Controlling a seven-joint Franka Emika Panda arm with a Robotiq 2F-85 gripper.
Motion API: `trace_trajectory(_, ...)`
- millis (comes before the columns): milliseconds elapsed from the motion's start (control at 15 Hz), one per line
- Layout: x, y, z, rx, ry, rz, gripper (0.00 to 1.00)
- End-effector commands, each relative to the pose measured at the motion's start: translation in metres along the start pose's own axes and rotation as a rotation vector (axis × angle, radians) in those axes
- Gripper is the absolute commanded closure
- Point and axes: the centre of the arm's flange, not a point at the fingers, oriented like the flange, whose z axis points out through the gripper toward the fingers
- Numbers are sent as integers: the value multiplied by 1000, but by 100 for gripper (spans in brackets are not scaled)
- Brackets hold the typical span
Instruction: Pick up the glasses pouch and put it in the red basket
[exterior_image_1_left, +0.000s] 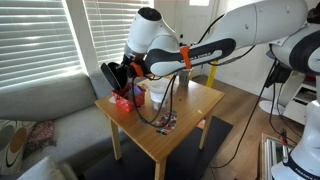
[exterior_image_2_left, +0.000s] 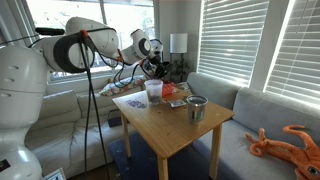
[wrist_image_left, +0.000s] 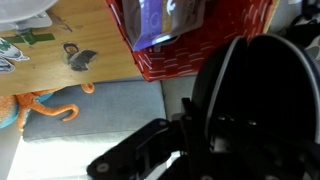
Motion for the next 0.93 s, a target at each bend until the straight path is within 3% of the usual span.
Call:
trace_trajectory(0, 11, -7, 2, -47, -56, 0, 64)
trace_trajectory(200, 9, -8, -13, -55, -93, -38, 50)
trace_trajectory(400, 16, -1, -52, -66, -38, -84, 28)
trace_trajectory(600, 26, 10, -107, 76, 76, -149, 8)
trace_trajectory(667, 30, -4, -71, 9, 31, -101, 26)
trace_trajectory(867, 39, -1, -107, 53, 81, -136, 8)
